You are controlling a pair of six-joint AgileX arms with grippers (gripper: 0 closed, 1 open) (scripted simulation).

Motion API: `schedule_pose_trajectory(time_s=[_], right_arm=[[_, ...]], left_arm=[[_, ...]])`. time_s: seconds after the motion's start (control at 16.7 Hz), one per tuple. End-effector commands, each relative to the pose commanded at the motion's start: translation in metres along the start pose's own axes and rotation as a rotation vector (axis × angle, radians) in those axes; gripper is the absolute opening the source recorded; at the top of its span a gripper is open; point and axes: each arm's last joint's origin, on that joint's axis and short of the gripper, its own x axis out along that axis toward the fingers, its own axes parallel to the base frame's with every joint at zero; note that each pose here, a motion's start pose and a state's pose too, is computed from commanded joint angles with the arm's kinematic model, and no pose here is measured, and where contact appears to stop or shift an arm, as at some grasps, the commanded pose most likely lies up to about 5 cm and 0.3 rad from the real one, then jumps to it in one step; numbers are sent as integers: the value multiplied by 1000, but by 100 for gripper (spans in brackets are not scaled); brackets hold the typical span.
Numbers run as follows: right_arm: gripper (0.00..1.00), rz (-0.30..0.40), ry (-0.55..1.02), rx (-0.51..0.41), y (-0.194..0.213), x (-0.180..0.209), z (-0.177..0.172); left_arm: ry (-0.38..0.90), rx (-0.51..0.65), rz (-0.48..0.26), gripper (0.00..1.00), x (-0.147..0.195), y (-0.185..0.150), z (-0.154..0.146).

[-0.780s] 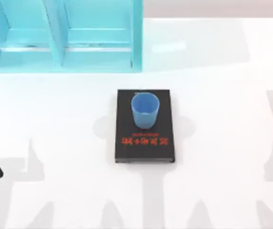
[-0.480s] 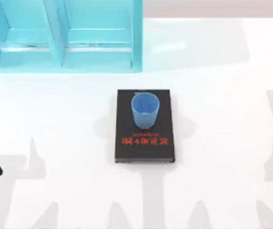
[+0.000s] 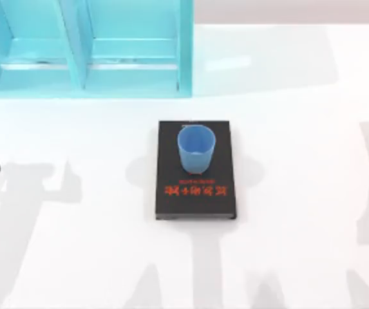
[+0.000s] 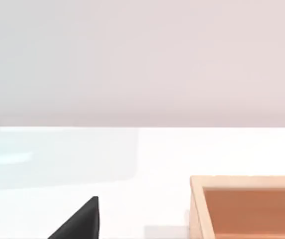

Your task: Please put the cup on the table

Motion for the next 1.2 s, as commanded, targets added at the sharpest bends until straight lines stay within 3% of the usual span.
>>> schedule_pose_trajectory(time_s=[0.36, 0.6, 0.84, 1.2], right_arm=[[100, 0, 0, 0, 0, 0, 0], [100, 0, 0, 0, 0, 0, 0], [100, 0, 0, 0, 0, 0, 0], [100, 0, 0, 0, 0, 0, 0]], left_arm=[[342, -83, -36, 100, 56, -48, 103], [587, -100, -22, 100, 124, -100, 138], [809, -80, 21, 100, 193, -161, 130], [1049, -5, 102, 100, 252, -240, 65]])
